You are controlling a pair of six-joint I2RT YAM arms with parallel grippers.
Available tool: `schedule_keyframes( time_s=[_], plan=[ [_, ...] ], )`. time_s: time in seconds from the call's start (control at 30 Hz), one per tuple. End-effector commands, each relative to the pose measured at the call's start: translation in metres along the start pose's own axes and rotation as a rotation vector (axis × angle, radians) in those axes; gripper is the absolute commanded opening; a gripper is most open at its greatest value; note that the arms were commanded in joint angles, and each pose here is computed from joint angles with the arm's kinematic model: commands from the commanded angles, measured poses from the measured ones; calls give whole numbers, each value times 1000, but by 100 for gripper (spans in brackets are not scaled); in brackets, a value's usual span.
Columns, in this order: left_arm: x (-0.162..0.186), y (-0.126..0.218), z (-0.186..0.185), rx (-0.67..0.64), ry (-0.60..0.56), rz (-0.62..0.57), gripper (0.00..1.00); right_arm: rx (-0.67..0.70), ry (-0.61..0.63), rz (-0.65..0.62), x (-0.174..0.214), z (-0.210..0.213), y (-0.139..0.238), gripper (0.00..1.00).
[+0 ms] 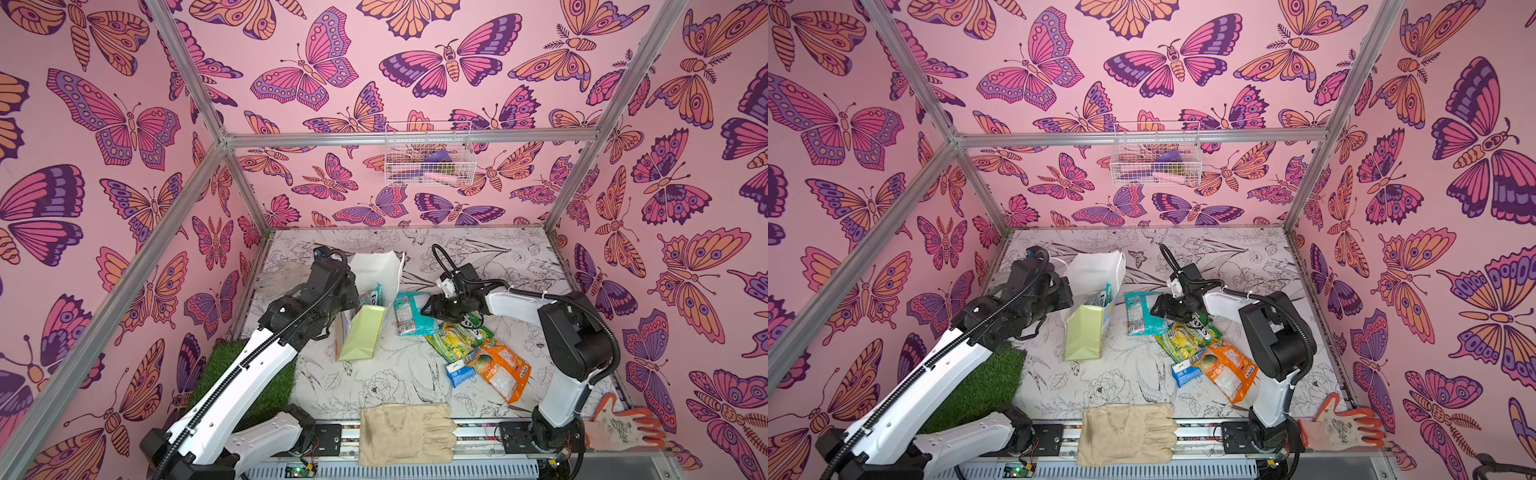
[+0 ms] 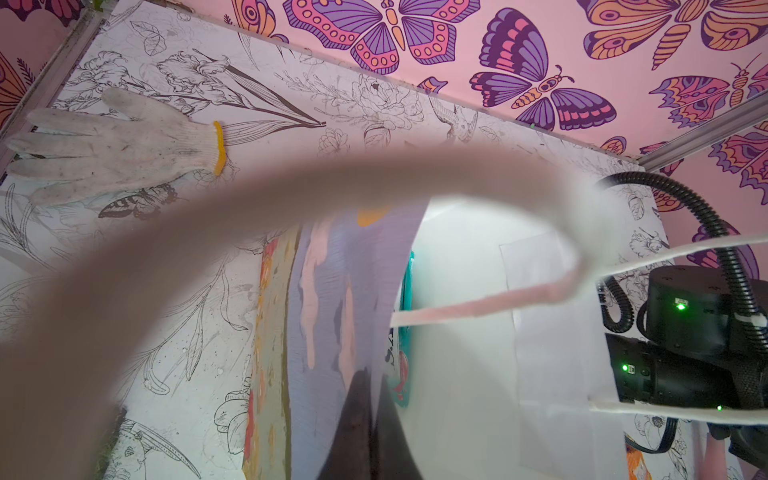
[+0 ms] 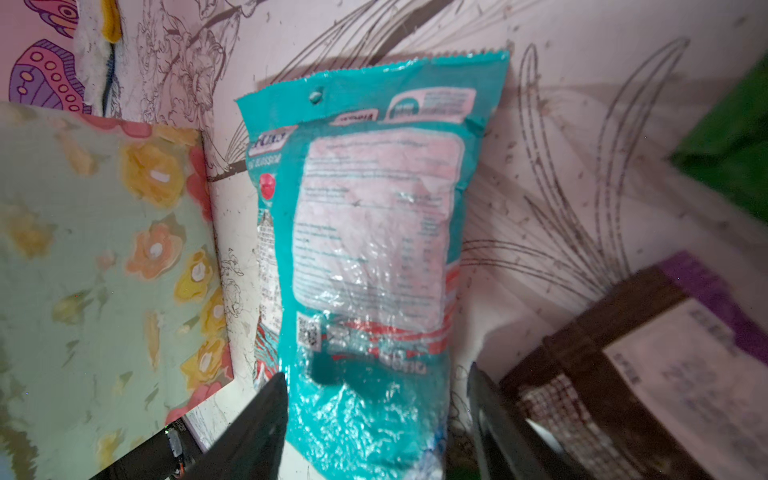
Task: Place the snacks into the paper bag
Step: 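Lower the right gripper and grasp the second teal Fox's packet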
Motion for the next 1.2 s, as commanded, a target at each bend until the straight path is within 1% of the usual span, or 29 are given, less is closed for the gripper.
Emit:
schedule_keyframes(
  time_s=[0.0,0.23,0.53,0.63,0.9,1.17],
  plan=[
    [1,1,1,9,3,-3,0,-7,-26,12,2,-7,-8,69],
    [3,0,2,5,3,1,0,-21,-47,20,4,-11,-16,68],
    [5,0,3,3,9,2,0,-36,-80,28,7,-16,-21,65],
    [5,0,3,5,9,2,0,-30,-86,28,8,-17,-22,62],
    [6,0,3,6,12,4,0,-17,-99,33,11,-20,-21,48],
    [6,1,3,8,16,1,0,-18,-103,27,10,-17,-17,38]
  ],
)
Point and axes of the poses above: each gripper's point midway between its finger pads, its own y axis back along the fingers, its own z axis along the line the jaws close on, x = y × z, the point moved 1 cm from there along y, back along the fingers, and after that the axes turned 13 degrees about -y, right-handed, at the moved point
